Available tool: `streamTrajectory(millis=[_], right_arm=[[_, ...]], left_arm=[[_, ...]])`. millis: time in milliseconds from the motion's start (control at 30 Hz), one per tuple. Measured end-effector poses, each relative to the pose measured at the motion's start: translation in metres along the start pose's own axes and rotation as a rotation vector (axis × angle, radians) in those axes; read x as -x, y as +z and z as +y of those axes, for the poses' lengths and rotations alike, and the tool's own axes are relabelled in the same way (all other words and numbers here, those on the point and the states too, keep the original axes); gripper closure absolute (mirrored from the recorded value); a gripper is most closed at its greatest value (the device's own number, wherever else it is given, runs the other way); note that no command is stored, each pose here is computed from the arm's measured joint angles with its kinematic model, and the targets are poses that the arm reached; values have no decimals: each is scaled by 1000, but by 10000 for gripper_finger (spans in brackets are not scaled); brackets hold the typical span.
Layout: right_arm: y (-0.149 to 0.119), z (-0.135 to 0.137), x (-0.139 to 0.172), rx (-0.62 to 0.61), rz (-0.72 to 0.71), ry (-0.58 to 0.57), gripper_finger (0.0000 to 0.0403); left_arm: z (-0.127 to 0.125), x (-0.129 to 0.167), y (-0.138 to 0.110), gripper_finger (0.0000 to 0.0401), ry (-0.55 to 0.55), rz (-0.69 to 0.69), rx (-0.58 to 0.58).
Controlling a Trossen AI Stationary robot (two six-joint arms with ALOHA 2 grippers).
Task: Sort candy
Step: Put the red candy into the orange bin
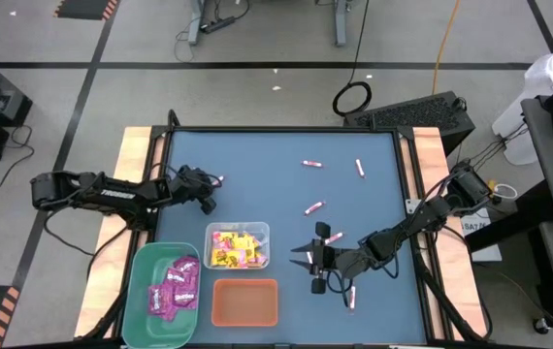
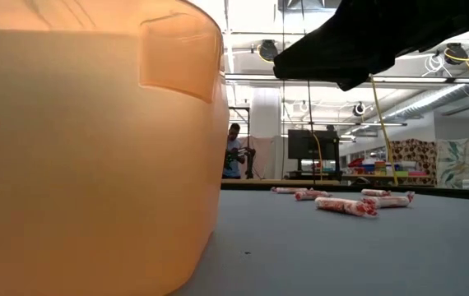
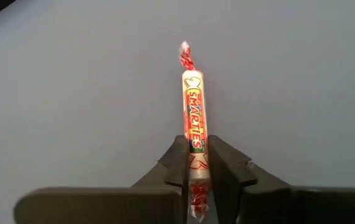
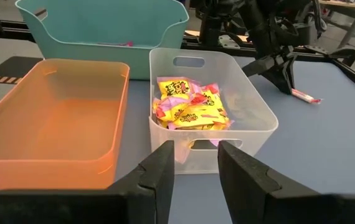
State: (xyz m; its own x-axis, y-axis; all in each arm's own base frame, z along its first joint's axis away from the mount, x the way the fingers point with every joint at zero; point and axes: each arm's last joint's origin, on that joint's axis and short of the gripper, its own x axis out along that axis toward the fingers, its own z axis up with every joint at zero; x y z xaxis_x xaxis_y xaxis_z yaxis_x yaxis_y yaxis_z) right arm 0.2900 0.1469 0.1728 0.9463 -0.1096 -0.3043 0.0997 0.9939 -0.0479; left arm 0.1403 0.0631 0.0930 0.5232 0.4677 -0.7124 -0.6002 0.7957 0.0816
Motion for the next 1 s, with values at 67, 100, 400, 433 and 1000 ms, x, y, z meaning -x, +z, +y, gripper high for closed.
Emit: streamTrajectory(millis=[67,100,400,433,1000], right_arm=[[0,0,0,0,1,0,289],[0,0,0,0,0,0,289],[0,0,0,0,1,0,289],[0,0,0,0,1,0,289],[1,-2,0,-30,-9,-36,289]], left_arm=[[0,0,0,361,-1,-1,-1],[0,0,1,361,-2,-1,-2],[-3,1,10,351,-18,-19,4],[-3,1,12,350,-26,-26,6],[-37,18,75,345,-303,-207,-29]])
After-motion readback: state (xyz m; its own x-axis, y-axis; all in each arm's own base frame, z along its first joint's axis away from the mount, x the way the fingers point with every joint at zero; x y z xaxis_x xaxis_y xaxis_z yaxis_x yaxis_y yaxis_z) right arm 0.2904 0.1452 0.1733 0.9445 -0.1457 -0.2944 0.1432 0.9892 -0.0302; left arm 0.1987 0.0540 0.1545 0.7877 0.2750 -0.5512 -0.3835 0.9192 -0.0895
